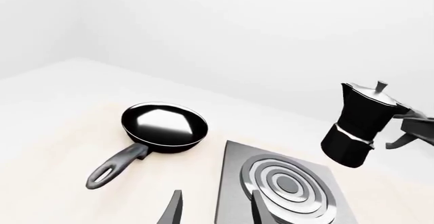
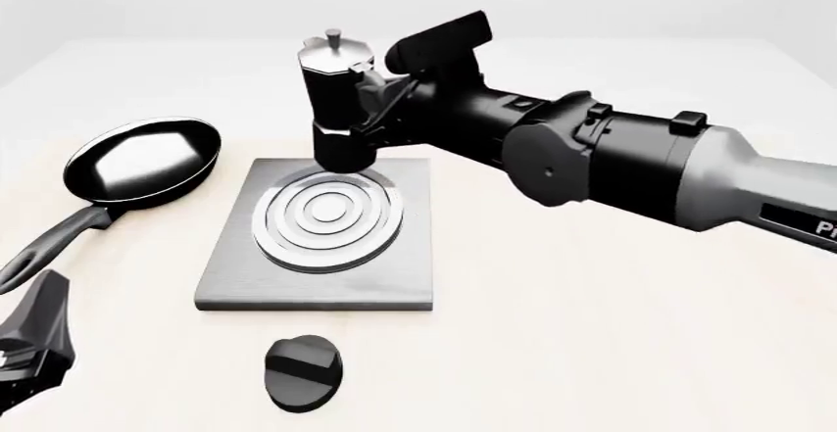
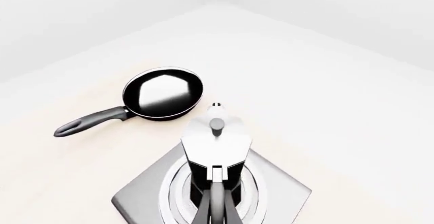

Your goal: Turn on the stove and put the moka pot on it.

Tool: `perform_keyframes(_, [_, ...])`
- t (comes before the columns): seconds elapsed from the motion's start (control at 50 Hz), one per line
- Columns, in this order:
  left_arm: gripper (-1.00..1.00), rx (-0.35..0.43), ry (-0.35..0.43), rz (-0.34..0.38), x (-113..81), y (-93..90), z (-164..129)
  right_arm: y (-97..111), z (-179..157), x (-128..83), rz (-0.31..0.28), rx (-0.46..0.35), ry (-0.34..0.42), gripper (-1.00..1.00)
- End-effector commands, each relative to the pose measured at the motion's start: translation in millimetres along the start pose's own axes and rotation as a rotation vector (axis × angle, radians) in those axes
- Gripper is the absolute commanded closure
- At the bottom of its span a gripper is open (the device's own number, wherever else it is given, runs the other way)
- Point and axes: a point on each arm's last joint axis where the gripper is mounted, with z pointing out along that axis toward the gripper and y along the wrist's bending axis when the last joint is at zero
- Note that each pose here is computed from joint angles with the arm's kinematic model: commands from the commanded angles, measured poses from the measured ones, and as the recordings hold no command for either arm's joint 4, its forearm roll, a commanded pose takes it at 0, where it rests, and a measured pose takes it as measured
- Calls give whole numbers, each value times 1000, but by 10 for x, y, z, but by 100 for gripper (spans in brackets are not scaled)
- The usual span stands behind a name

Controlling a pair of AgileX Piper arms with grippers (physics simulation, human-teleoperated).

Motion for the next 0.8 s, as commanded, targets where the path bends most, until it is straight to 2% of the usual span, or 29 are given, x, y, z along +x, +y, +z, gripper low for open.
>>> perform_keyframes(0.02, [-100,1,6,-3,2,-1,27,-61,191,20,19,15,-27,100])
perform_keyframes(0.52, [-100,3,16,6,5,-4,79,-93,548,339,79,21,-4,100])
perform_keyframes(0.8, [-100,6,22,13,11,-7,108,-147,757,478,89,33,18,100])
